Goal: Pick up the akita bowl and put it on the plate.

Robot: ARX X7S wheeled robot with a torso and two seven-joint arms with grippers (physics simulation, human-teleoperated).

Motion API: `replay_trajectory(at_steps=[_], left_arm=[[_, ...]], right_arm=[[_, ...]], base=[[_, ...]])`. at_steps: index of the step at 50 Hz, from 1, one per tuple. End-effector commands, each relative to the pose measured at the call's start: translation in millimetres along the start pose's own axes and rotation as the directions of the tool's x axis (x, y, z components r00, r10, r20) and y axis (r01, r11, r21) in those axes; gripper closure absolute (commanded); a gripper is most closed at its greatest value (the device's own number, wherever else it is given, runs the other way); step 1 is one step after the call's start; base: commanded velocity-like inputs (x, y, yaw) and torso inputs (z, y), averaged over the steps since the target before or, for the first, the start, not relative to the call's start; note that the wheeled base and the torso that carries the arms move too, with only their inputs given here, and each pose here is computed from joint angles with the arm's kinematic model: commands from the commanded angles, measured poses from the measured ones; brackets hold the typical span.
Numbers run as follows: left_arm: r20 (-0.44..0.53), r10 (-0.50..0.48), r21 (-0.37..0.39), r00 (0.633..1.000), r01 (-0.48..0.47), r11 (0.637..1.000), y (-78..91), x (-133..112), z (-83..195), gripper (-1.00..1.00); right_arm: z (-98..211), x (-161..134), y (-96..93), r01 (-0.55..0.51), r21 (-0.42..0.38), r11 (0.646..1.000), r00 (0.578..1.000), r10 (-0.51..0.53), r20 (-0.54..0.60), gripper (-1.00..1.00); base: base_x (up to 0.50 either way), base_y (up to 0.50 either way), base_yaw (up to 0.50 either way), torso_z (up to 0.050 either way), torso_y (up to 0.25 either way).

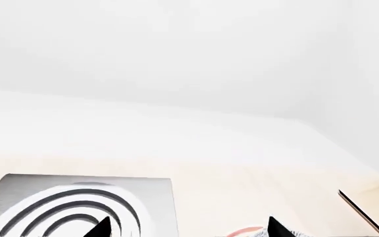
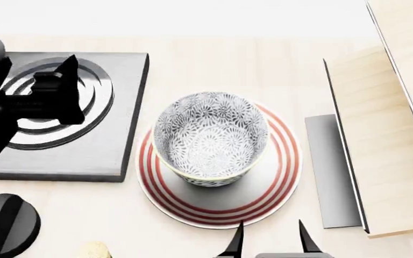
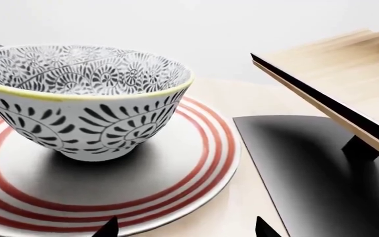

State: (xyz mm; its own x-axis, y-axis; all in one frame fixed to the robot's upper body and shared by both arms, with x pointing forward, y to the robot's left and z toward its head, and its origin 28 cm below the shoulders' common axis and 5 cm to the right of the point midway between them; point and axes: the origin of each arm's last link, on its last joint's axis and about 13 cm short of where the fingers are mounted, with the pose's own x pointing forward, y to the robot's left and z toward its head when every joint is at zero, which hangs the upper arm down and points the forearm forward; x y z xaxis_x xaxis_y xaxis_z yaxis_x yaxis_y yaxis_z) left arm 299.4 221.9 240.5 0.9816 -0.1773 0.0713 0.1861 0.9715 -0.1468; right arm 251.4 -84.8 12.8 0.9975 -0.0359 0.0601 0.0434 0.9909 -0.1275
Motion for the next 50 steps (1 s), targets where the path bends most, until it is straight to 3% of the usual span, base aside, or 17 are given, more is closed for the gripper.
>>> replay_trajectory(at_steps=[1, 7, 15, 28, 42, 50], left_arm=[[0.060, 0.081, -0.027, 0.995, -0.079, 0.996, 26.7, -21, 7, -1.00], [0.060, 0.112, -0.035, 0.992, -0.110, 0.993, 36.4, -27, -1, -1.00], [0.061, 0.181, -0.006, 0.982, -0.181, 0.983, 48.6, -33, -14, -1.00], [0.091, 0.206, -0.005, 0.974, -0.206, 0.978, 55.6, -53, -17, -1.00], [0.163, 0.228, -0.004, 0.960, -0.230, 0.973, 56.2, -74, -6, -1.00], [0.232, 0.241, 0.037, 0.942, -0.257, 0.966, 54.3, -89, 2, -1.00]], right_arm=[[1, -3, -3.5, 0.003, 0.004, 1.000, 0.999, -0.003, -0.032, -1.00], [11, -1, -5.6, 0.022, -0.016, 1.000, 1.000, -0.022, 0.014, -1.00], [50, 3, -16.1, 0.070, -0.038, 0.997, 0.989, -0.065, 0.130, -1.00], [93, -2, -23.7, 0.110, -0.041, 0.993, 0.963, -0.096, 0.250, -1.00], [141, -17, -35.9, 0.165, -0.019, 0.986, 0.908, -0.144, 0.393, -1.00], [165, -31, -43.0, 0.189, 0.008, 0.982, 0.867, -0.171, 0.468, -1.00]], base=[[0.00, 0.00, 0.00, 0.000, 0.000], [0.00, 0.00, 0.00, 0.000, 0.000], [0.00, 0.00, 0.00, 0.000, 0.000], [0.00, 0.00, 0.00, 0.000, 0.000], [0.00, 0.00, 0.00, 0.000, 0.000], [0.00, 0.00, 0.00, 0.000, 0.000]])
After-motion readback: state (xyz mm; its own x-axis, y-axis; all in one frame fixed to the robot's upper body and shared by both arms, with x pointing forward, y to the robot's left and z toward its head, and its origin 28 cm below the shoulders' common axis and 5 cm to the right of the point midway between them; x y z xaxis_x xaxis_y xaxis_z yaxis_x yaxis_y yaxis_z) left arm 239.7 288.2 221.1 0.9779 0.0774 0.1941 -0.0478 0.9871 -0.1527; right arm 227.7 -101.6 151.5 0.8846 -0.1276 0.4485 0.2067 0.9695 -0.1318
